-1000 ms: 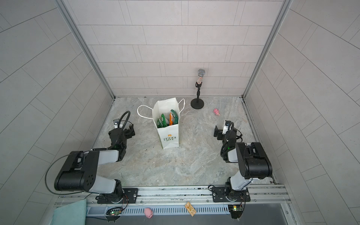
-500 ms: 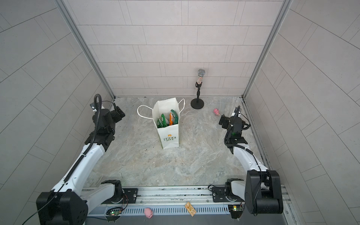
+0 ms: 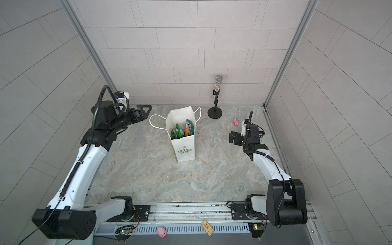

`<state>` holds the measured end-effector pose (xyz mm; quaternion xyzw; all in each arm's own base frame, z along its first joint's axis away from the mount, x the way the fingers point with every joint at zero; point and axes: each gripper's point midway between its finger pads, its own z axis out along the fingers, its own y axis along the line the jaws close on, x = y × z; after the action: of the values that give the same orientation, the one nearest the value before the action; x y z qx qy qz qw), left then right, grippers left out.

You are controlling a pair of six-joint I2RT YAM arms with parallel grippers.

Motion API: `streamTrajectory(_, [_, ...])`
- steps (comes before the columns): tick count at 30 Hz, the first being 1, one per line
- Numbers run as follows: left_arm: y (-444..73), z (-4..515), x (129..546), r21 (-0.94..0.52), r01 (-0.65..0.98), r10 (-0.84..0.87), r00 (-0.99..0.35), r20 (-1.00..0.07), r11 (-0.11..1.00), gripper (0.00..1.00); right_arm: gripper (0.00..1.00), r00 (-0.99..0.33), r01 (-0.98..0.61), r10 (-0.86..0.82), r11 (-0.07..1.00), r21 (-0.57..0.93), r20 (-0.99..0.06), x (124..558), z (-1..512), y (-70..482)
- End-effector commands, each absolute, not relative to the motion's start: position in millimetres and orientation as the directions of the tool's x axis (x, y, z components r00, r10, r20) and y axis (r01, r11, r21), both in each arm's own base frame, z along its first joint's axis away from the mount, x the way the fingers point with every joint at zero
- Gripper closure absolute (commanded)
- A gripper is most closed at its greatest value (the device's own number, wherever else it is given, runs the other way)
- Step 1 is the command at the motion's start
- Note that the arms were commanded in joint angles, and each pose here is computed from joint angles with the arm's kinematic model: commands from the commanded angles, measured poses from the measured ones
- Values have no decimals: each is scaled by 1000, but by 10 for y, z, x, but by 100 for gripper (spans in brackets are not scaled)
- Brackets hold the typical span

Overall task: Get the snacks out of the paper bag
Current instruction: 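Raise the left gripper to the bag's top edge while the right gripper approaches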

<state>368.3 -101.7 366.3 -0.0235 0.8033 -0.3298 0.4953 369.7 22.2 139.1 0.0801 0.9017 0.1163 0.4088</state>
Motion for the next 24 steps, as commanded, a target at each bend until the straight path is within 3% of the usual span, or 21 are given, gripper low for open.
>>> streamTrajectory(1, [-1241, 3717, 3548, -572, 363, -313, -567, -762, 735, 14, 1, -684, 16, 227, 955, 297, -693, 3669, 1407, 359])
streamTrajectory(7, [-1164, 3420, 3566, -495, 257, -256, -612, -748, 830, 25, 1, -690, -4, 216, 953, 302, -690, 3656, 1432, 453])
streamTrajectory(12, [-1238, 3305, 3564, -482, 256, -223, -646, -730, 838, 31, 1, -707, -61, 194, 941, 332, -680, 3641, 1360, 650])
streamTrajectory(15, [-1273, 3260, 3569, -486, 256, -217, -660, -720, 835, 44, 1, -717, -85, 180, 936, 341, -673, 3631, 1317, 755])
streamTrajectory(19, [-1299, 3281, 3578, -485, 265, -209, -662, -719, 833, 88, 1, -738, -118, 155, 928, 352, -656, 3611, 1234, 926])
streamTrajectory(20, [-1297, 3310, 3582, -482, 269, -207, -658, -724, 834, 95, 1, -746, -128, 150, 923, 361, -649, 3606, 1200, 984])
streamTrajectory(21, [-1293, 3340, 3582, -477, 272, -203, -653, -730, 836, 100, 2, -750, -140, 145, 919, 369, -646, 3607, 1184, 1042])
streamTrajectory(24, [-1274, 3415, 3610, -448, 284, -183, -637, -749, 848, 100, 5, -763, -179, 122, 904, 388, -635, 3605, 1130, 1270])
